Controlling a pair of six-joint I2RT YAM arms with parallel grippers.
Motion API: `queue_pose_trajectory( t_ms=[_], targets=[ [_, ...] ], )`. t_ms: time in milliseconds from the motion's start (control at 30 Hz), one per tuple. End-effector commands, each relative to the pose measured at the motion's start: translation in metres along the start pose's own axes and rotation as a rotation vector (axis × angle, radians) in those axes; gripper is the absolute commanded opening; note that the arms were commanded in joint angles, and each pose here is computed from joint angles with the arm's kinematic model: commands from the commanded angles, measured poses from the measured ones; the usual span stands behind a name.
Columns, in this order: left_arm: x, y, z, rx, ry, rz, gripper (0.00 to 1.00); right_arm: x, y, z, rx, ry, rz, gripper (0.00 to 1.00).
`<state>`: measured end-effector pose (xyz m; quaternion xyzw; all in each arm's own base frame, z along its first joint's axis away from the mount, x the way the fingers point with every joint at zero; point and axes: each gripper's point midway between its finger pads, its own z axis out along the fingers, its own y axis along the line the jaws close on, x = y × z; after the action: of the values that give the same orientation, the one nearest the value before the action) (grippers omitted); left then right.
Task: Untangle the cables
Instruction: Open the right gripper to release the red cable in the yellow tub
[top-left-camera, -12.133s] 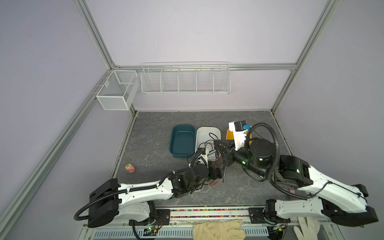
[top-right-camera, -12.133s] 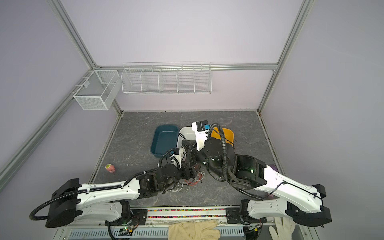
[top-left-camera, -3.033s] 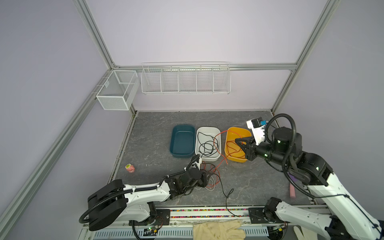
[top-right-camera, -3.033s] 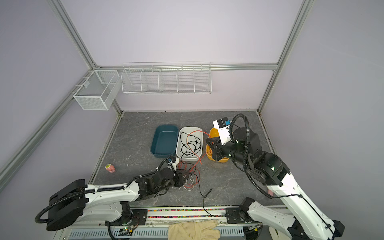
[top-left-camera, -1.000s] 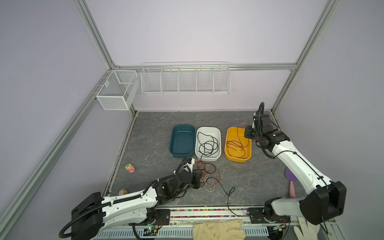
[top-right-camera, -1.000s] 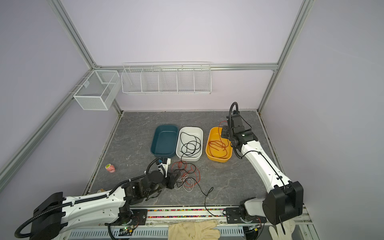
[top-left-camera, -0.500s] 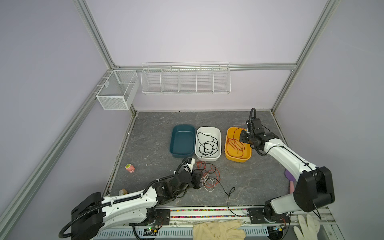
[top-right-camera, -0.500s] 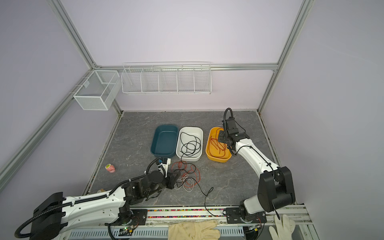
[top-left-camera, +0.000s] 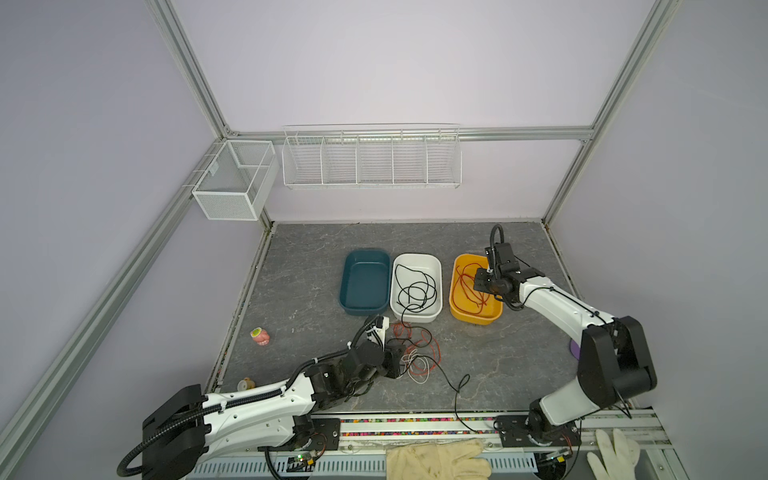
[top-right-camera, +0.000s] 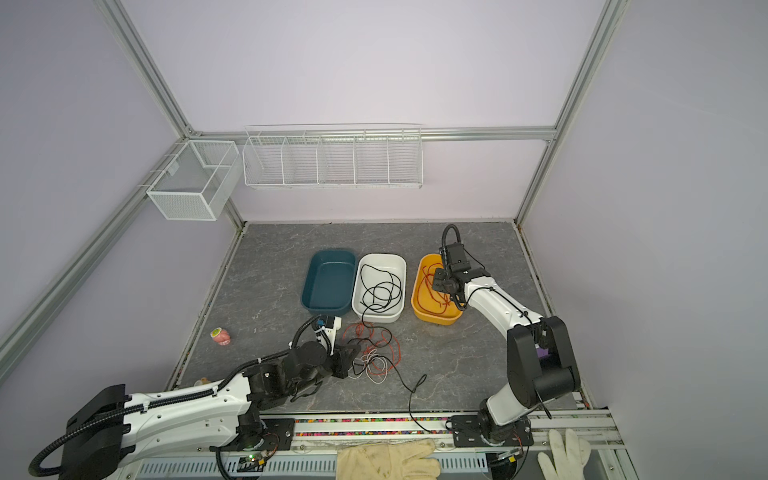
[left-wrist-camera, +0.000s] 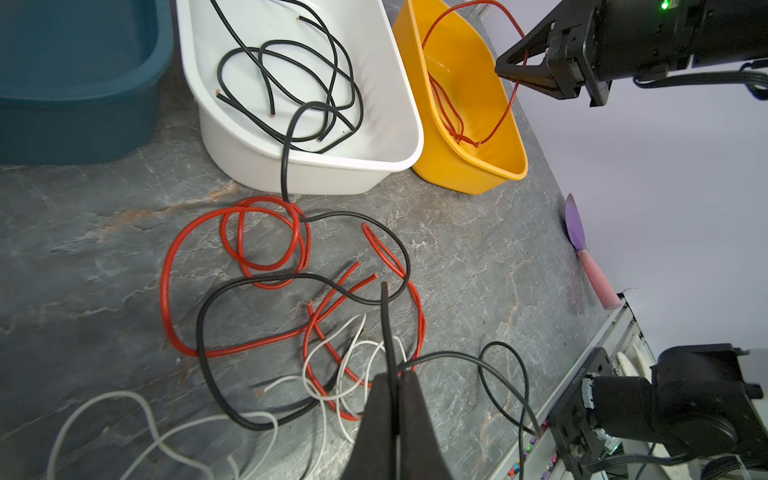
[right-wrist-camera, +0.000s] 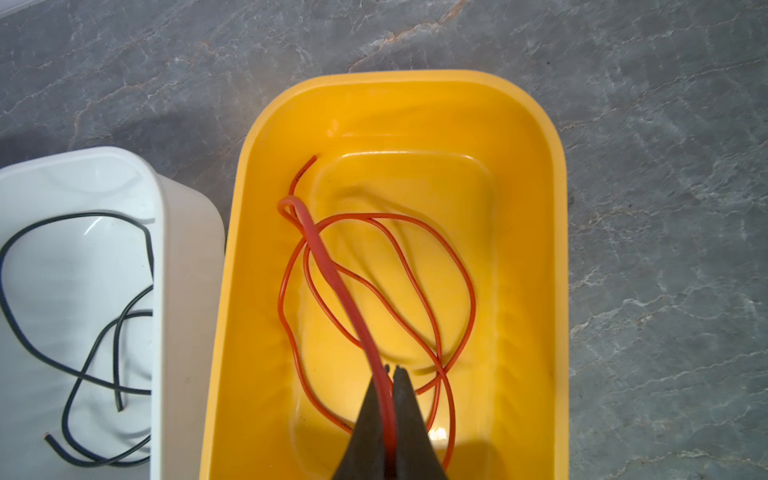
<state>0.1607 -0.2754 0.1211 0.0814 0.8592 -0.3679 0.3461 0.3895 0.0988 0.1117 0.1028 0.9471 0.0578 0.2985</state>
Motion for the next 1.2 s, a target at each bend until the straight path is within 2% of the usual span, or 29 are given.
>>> queue_pose_trajectory(
  t_ms=[0, 233, 467, 633, 767, 967, 1167],
  targets=[
    [-0.005, -0.002, -0.002, 0.002, -0.013, -0.008, 0.00, 0.004, -0.001, 0.005, -0.005, 0.007, 0.022, 0.07],
    [-0.005, -0.003, -0.002, 0.002, -0.009, -0.010, 0.00, 0.008, -0.004, 0.009, 0.011, 0.033, 0.012, 0.07],
    [-0.006, -0.004, -0.001, 0.001, -0.010, -0.008, 0.00, 0.006, -0.004, -0.004, 0.001, 0.021, 0.018, 0.16],
    [-0.005, -0.005, 0.001, 0.003, -0.005, -0.010, 0.00, 0.005, -0.005, -0.016, -0.001, 0.010, 0.014, 0.38],
    [-0.005, -0.004, 0.000, 0.003, -0.007, -0.010, 0.00, 0.001, -0.007, -0.030, 0.001, -0.011, 0.009, 0.46],
    [-0.005, -0.004, 0.001, 0.005, -0.008, -0.011, 0.00, -0.004, -0.003, -0.050, -0.037, -0.042, 0.011, 0.49],
    [-0.002, -0.004, 0.005, 0.007, 0.002, -0.015, 0.00, 0.008, 0.006, -0.040, -0.095, 0.006, 0.002, 0.44]
  ],
)
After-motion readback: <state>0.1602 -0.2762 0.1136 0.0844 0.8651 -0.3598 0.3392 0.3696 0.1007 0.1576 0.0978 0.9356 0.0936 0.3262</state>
